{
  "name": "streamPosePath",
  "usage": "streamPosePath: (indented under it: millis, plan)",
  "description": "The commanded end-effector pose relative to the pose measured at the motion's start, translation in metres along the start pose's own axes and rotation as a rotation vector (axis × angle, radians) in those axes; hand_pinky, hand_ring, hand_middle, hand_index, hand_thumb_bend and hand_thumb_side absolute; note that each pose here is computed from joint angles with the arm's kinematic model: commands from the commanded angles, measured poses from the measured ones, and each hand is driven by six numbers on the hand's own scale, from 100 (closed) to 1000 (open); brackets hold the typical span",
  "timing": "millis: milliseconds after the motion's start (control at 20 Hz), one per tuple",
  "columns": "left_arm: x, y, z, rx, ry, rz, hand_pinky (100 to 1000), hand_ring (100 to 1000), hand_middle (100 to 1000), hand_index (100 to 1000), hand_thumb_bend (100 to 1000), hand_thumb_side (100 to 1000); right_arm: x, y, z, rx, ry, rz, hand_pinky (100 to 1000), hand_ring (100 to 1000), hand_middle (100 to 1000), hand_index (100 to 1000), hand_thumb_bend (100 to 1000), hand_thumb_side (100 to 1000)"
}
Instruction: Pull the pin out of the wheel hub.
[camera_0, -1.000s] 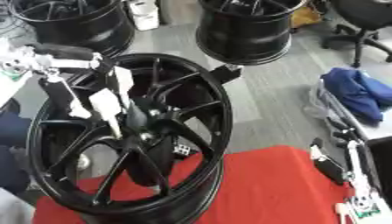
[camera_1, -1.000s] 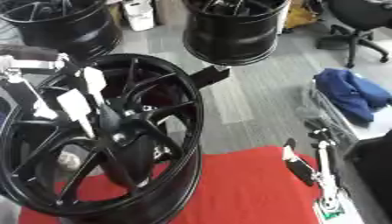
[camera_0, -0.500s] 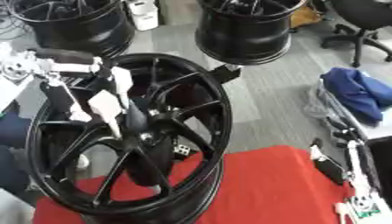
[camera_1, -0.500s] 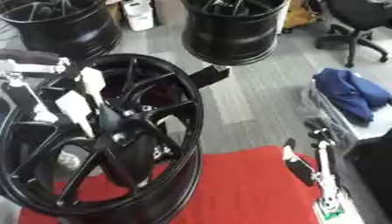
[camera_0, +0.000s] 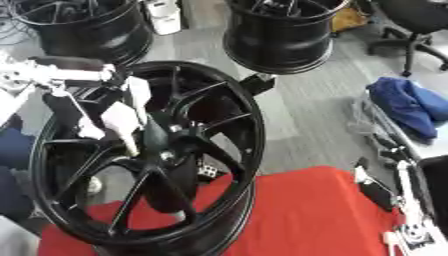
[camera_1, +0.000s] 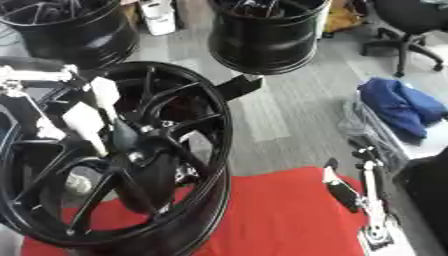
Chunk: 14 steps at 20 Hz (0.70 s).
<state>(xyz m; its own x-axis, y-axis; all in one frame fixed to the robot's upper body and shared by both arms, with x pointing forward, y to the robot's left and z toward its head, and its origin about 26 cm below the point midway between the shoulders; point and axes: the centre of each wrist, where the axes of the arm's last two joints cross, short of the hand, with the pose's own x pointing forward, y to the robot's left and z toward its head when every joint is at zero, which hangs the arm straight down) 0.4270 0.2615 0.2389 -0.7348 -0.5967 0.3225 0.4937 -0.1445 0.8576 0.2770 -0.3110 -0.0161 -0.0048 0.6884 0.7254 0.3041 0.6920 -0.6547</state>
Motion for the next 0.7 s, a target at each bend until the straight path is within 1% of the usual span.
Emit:
streamPosePath:
  millis: [50, 250, 350, 450, 550, 700]
  plan:
    - [0.009, 0.023, 0.031, 0.003, -0.013, -0.071, 658, 418, 376, 507, 382, 100, 0.001, -0.007, -0.005, -0.01, -0.019, 0.012, 743, 831, 1000, 889, 100, 264]
    - [0.018, 0.04, 0.067, 0.081, 0.019, -0.102, 667, 418, 375, 508, 388, 100, -0.001, -0.008, -0.004, -0.014, -0.01, 0.018, 742, 831, 1000, 889, 100, 264]
    - [0.023, 0.049, 0.093, 0.149, 0.052, -0.119, 675, 418, 376, 506, 392, 100, -0.002, -0.009, -0.004, -0.016, -0.006, 0.019, 742, 831, 1000, 889, 100, 264]
    - [0.024, 0.051, 0.123, 0.239, 0.109, -0.135, 681, 420, 378, 508, 397, 100, -0.003, -0.009, -0.003, -0.02, -0.002, 0.02, 742, 831, 1000, 889, 100, 265]
    - [0.022, 0.046, 0.149, 0.319, 0.186, -0.137, 680, 423, 381, 511, 401, 100, -0.004, -0.01, -0.003, -0.024, 0.001, 0.021, 743, 831, 1000, 889, 100, 264]
    - [0.003, 0.024, 0.18, 0.39, 0.312, -0.079, 666, 424, 383, 514, 400, 100, -0.004, -0.01, -0.003, -0.027, 0.002, 0.02, 743, 830, 1000, 889, 100, 266]
